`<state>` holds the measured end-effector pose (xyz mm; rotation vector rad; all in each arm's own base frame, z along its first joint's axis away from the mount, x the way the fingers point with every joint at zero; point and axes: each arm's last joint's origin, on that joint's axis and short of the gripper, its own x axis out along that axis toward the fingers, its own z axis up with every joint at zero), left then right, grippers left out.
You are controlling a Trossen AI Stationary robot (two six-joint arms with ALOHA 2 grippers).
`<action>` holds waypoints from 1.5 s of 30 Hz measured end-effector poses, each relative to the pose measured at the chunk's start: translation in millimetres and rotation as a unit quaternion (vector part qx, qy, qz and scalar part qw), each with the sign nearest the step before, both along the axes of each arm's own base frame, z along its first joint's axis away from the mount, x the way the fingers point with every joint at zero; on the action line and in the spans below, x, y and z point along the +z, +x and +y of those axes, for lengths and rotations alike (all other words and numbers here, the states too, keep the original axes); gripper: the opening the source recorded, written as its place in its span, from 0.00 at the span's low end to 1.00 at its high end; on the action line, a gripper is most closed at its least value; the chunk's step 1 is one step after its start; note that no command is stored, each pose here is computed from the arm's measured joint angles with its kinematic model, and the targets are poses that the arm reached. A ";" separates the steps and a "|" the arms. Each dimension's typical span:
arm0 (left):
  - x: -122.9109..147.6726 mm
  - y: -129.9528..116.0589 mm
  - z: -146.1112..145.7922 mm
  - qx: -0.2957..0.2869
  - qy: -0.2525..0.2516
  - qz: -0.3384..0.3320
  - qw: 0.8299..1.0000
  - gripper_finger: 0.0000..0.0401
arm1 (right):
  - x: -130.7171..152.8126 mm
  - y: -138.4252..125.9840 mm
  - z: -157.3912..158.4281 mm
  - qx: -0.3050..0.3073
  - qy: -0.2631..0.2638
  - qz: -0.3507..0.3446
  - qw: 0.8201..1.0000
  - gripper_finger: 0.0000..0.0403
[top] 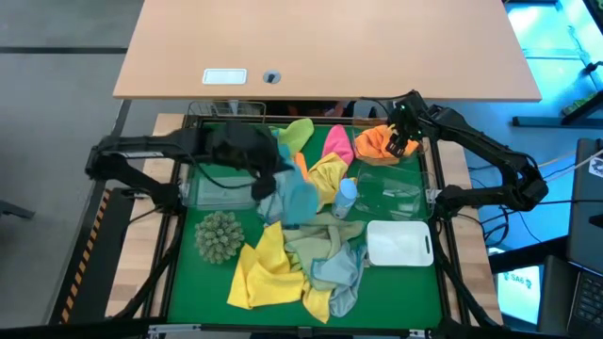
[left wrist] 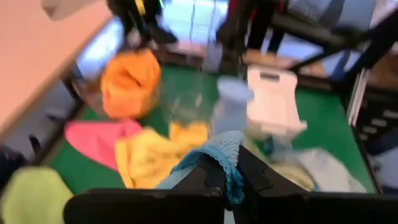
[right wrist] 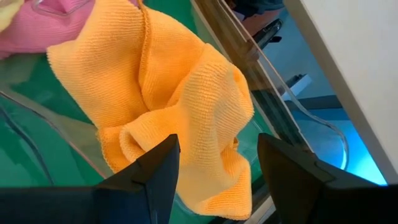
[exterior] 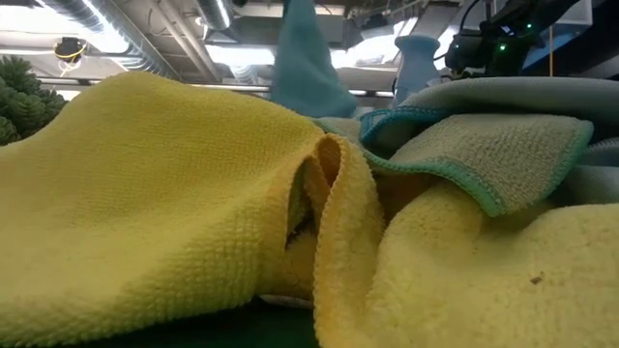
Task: Sort microfiber towel by color & place in baskets
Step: Put the blue microfiber towel into the gold wire basket
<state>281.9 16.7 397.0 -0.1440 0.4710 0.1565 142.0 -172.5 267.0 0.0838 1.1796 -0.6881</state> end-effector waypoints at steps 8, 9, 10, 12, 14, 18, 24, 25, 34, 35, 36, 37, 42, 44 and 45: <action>61.4 -28.6 23.4 0.041 0.053 -0.080 0.995 0.00 | 0.0 0.1 0.0 0.001 0.001 -0.001 1.000 0.54; 68.3 -33.6 26.8 0.047 0.060 -0.084 0.994 0.00 | 0.0 0.1 0.1 0.001 0.001 -0.001 1.000 0.54; 76.7 -38.1 30.4 0.055 0.066 -0.095 0.992 0.00 | 0.0 0.1 0.0 0.001 0.001 -0.002 1.000 0.54; 90.3 -49.3 37.2 0.072 0.074 -0.106 0.989 0.00 | 0.0 0.2 0.1 0.001 0.001 -0.002 1.000 0.54; 100.6 -59.6 45.0 0.093 0.085 -0.108 0.986 0.00 | 0.0 0.2 0.1 0.002 0.002 -0.003 1.000 0.54; 118.1 -80.3 59.7 0.146 0.100 -0.114 0.978 0.00 | 0.0 0.3 0.2 0.003 0.004 -0.005 1.000 0.54; 125.4 -107.4 80.8 0.231 0.122 -0.091 0.961 0.00 | 0.0 0.4 0.2 0.004 0.004 -0.006 1.000 0.54; 124.1 -111.5 84.7 0.245 0.122 -0.081 0.958 0.00 | 0.0 0.4 0.3 0.004 0.005 -0.006 1.000 0.54; 101.5 -136.0 118.7 0.348 0.120 0.048 0.928 0.00 | 0.0 0.5 0.2 0.004 0.005 -0.006 1.000 0.54; 96.3 -135.9 122.2 0.352 0.115 0.063 0.927 0.00 | 0.0 0.5 0.2 0.004 0.005 -0.006 1.000 0.54; 90.4 -135.8 125.7 0.356 0.109 0.076 0.925 0.00 | 0.0 0.5 0.2 0.004 0.005 -0.006 1.000 0.54; 83.7 -135.6 129.6 0.360 0.104 0.090 0.923 0.00 | 0.0 0.5 0.2 0.004 0.005 -0.006 1.000 0.54; 37.3 -131.0 149.3 0.370 0.067 0.169 0.911 0.00 | 0.0 0.5 0.2 0.004 0.005 -0.006 1.000 0.54; 15.5 -129.4 155.4 0.367 0.049 0.201 0.907 0.00 | 0.0 0.5 0.2 0.004 0.005 -0.006 1.000 0.54; 4.5 -128.3 157.5 0.361 0.038 0.214 0.907 0.00 | 0.0 0.5 0.2 0.004 0.005 -0.006 1.000 0.54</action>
